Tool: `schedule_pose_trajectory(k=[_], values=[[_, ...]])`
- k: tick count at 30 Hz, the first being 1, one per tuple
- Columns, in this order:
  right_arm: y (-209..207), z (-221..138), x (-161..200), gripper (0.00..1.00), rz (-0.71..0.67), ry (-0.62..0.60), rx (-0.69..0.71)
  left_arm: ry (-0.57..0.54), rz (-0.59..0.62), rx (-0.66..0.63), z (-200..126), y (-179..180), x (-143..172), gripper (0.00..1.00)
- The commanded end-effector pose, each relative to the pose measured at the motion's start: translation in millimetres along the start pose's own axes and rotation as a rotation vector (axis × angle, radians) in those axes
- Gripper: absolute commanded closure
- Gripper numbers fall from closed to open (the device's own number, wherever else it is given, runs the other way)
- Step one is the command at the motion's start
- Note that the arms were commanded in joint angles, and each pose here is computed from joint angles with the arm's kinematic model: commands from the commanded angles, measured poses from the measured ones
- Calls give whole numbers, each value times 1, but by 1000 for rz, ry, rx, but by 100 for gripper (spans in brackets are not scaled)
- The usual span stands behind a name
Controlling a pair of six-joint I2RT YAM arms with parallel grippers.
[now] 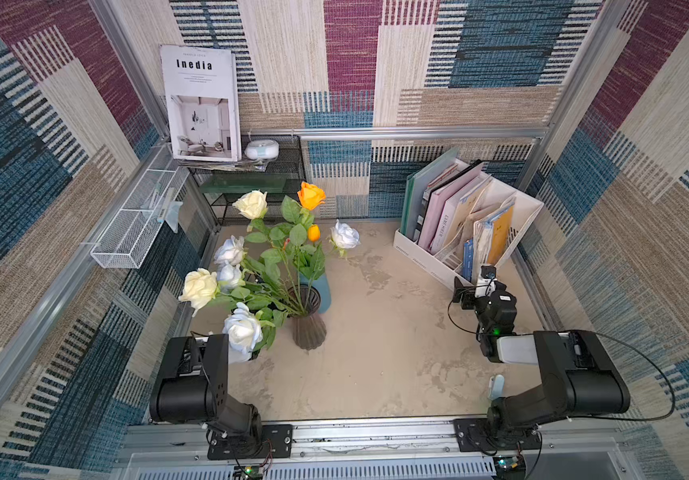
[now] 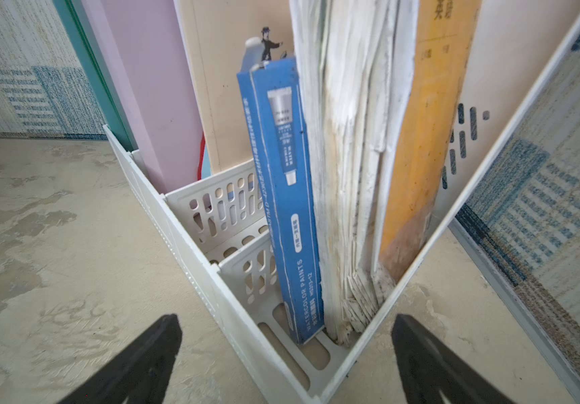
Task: Arrange the flowers in different vases according to their variety
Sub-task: Reset both arms
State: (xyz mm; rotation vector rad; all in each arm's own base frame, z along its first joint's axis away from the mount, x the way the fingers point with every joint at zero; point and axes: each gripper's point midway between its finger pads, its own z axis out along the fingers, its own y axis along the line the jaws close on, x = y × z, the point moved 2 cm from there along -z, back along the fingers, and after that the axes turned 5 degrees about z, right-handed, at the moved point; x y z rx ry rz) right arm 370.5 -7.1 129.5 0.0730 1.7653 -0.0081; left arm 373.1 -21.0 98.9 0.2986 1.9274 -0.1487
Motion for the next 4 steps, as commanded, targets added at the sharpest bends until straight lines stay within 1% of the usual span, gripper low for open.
schedule_pose_trajectory(k=[1,4], values=[[1,1,-2,1,5,-7,-4,-9,1,1,1,1,-3,1],[1,1,-2,1,4,-6,-4,-9,-1,1,1,1,-3,1]])
